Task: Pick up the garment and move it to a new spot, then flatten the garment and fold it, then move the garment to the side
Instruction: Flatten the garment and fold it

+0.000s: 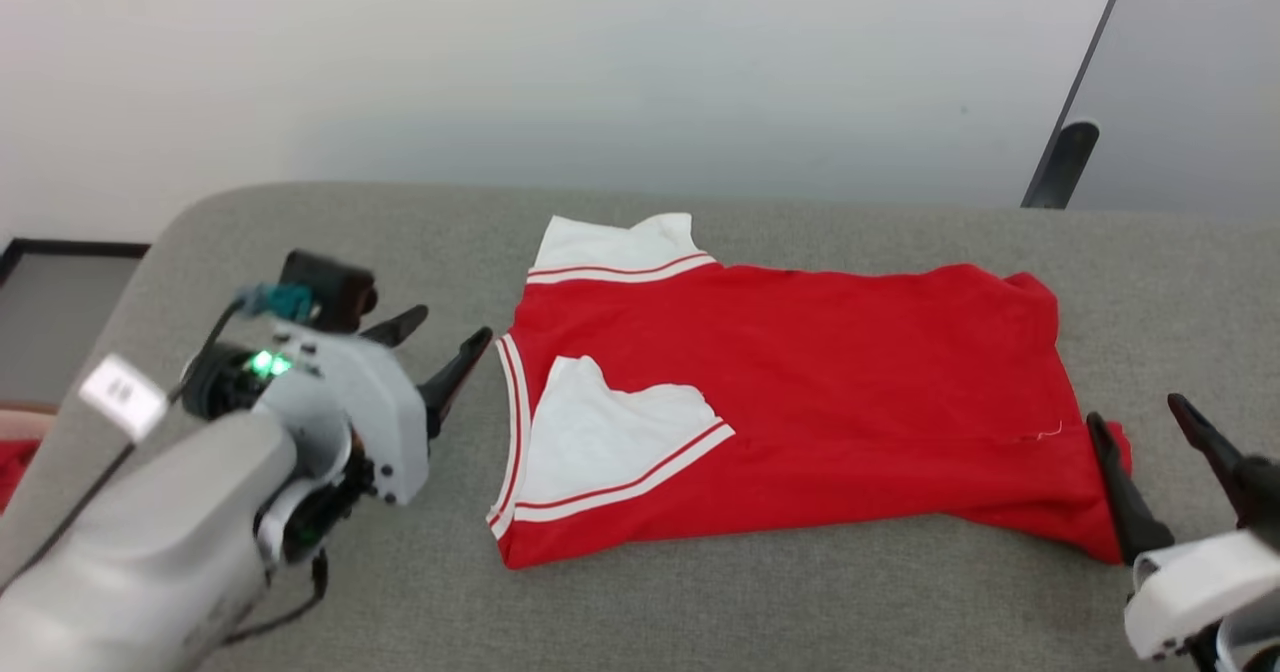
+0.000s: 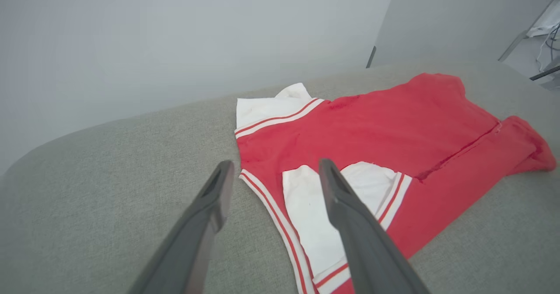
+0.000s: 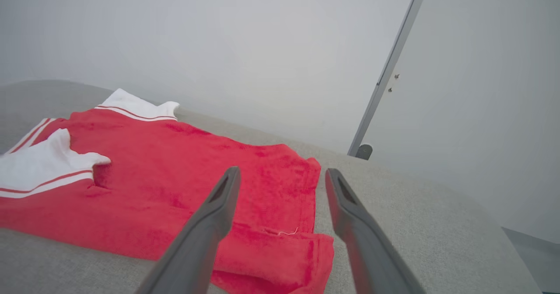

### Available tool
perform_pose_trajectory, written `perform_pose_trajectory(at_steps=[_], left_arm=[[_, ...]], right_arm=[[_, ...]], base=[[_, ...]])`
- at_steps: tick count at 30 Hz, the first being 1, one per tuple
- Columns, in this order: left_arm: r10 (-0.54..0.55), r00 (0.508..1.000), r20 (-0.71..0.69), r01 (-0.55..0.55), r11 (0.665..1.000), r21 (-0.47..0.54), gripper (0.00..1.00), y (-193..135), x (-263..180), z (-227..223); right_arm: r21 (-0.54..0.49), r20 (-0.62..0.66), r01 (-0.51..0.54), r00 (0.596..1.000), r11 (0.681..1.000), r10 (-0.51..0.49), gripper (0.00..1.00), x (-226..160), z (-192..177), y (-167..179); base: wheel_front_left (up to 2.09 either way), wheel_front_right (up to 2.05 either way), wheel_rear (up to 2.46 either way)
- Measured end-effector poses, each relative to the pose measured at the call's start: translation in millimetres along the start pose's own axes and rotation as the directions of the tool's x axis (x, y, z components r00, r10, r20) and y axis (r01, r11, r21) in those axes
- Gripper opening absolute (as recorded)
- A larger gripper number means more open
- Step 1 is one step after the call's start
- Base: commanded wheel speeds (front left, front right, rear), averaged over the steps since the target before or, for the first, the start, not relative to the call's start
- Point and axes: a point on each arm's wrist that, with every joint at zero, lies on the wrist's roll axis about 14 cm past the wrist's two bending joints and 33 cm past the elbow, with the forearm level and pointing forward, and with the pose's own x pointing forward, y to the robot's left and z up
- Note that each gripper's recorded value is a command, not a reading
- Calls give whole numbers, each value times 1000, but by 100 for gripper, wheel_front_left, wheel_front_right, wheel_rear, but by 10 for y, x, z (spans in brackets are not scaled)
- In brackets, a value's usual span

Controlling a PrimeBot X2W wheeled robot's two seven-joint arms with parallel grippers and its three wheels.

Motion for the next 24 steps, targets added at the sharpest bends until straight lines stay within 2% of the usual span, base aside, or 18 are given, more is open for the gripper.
perform_pose_trajectory(at_steps=[6,9,15,19,24], left_arm=[[26,992,127,-21,999,-35,100,-87,-206,48],[51,982,180,-39,997,-73,100,-122,-292,57],[95,975,199,-67,987,-143,100,-170,-393,-26],[98,983,158,-65,977,-202,100,-192,-359,-126],[22,995,-101,-52,949,-312,100,-271,-191,-481]], right_arm=[[-36,144,9,990,999,-4,100,-162,147,85],[-40,173,23,985,999,-16,100,-238,153,103],[-12,222,86,972,996,-81,100,-319,232,-5],[-7,241,121,964,993,-116,100,-368,281,-89],[-4,250,169,954,986,-162,100,-394,302,-232]], base=[[0,0,0],[0,0,0],[0,0,0],[0,0,0],[0,0,0]])
